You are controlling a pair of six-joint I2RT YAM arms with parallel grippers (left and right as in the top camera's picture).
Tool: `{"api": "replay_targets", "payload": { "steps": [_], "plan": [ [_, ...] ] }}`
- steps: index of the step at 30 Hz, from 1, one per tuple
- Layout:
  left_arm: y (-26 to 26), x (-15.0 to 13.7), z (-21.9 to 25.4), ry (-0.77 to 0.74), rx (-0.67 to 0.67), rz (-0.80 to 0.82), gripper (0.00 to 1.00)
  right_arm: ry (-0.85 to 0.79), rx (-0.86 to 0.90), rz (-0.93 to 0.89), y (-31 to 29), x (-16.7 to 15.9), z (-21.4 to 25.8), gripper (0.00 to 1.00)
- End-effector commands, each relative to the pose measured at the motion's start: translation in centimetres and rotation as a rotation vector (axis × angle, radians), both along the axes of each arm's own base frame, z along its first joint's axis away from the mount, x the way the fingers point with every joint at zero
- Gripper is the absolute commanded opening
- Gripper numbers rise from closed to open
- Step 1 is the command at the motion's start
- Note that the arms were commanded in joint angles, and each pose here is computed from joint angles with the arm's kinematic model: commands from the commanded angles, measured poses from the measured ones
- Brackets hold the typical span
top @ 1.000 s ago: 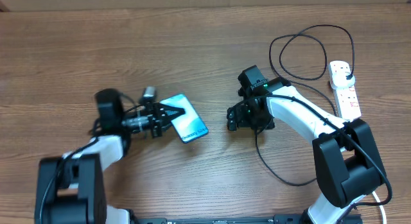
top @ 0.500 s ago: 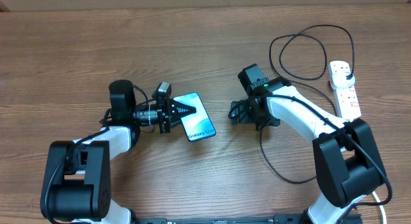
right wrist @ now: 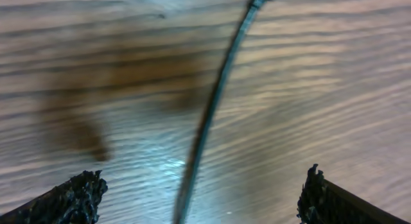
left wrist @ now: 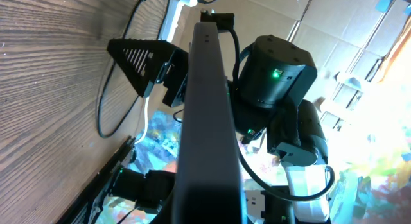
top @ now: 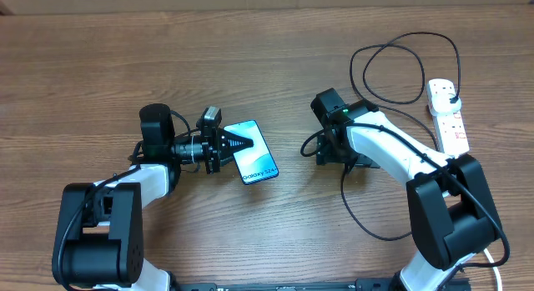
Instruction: Plug charger to phone and switch on socket
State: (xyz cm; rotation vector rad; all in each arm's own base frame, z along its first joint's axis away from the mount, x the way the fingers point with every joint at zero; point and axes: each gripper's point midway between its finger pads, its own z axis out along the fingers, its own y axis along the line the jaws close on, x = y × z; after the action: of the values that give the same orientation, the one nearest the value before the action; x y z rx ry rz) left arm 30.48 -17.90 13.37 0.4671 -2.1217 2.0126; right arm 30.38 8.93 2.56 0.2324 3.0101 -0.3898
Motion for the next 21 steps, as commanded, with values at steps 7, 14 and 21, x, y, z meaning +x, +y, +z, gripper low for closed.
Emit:
{"api": "replay_targets", "payload": {
  "steps": [7, 14, 21],
  "plan": [
    [0.0, 0.3, 0.8, -0.045, -0.012, -0.019, 0.04, -0.034, 0.129, -0.130, 1.6, 0.9, 0.2, 1.00],
    [0.0, 0.2, 0.8, -0.045, -0.014, -0.024, 0.04, -0.128, 0.252, -0.284, 0.4, 4.3, 0.3, 0.90],
    [0.0, 0.3, 0.8, -0.045, -0.011, -0.020, 0.04, -0.123, 0.333, -0.374, -1.9, 5.5, -0.4, 0.75]
  ]
}}
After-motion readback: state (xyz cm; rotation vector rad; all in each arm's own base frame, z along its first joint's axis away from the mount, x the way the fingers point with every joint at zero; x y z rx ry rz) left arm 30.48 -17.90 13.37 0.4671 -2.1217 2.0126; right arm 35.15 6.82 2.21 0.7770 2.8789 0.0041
